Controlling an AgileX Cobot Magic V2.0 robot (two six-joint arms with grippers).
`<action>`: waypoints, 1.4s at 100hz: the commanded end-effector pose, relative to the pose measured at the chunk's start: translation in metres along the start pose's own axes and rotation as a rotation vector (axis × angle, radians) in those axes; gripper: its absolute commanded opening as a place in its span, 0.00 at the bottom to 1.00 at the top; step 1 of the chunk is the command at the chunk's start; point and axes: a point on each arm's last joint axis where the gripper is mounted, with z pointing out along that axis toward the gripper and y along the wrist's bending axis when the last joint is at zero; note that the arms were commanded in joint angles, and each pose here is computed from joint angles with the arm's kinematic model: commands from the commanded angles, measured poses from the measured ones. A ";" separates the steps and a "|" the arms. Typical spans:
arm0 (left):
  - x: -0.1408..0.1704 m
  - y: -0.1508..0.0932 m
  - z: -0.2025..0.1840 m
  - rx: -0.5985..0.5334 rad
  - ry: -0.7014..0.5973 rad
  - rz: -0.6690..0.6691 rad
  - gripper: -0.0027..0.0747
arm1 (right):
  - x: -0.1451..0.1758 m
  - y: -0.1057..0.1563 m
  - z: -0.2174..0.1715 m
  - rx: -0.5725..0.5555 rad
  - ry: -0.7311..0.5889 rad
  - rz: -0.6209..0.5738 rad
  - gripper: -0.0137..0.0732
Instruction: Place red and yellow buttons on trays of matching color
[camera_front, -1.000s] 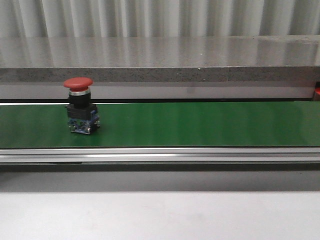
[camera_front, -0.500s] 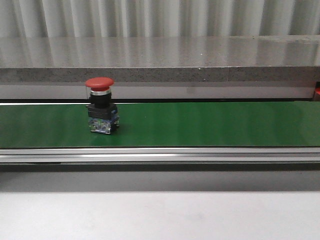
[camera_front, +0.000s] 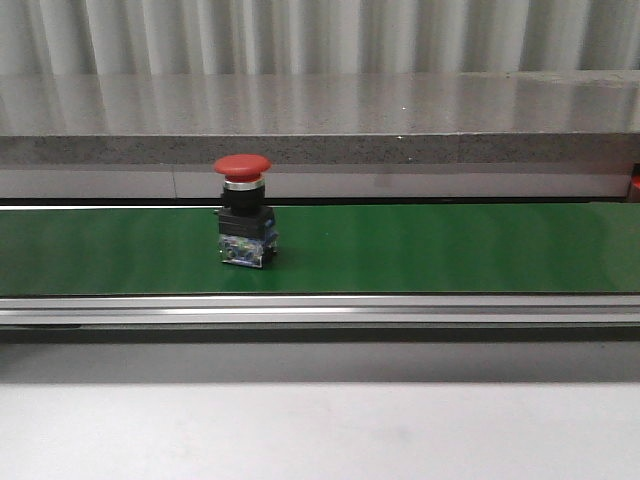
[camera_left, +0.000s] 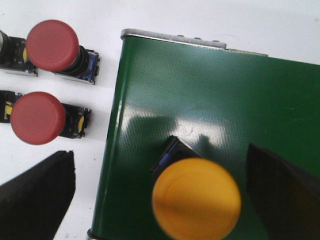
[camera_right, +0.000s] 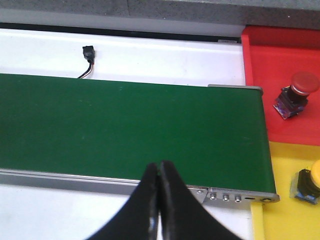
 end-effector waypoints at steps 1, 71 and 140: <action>-0.013 -0.009 -0.026 0.025 -0.122 0.035 0.89 | -0.012 0.000 -0.005 0.006 -0.086 -0.008 0.08; 0.073 -0.031 -0.158 0.150 -0.612 0.169 0.89 | -0.012 0.000 -0.005 0.006 -0.086 -0.008 0.08; 0.181 -0.008 -0.168 0.176 -0.793 0.152 0.05 | -0.012 0.000 -0.005 0.006 -0.086 -0.008 0.08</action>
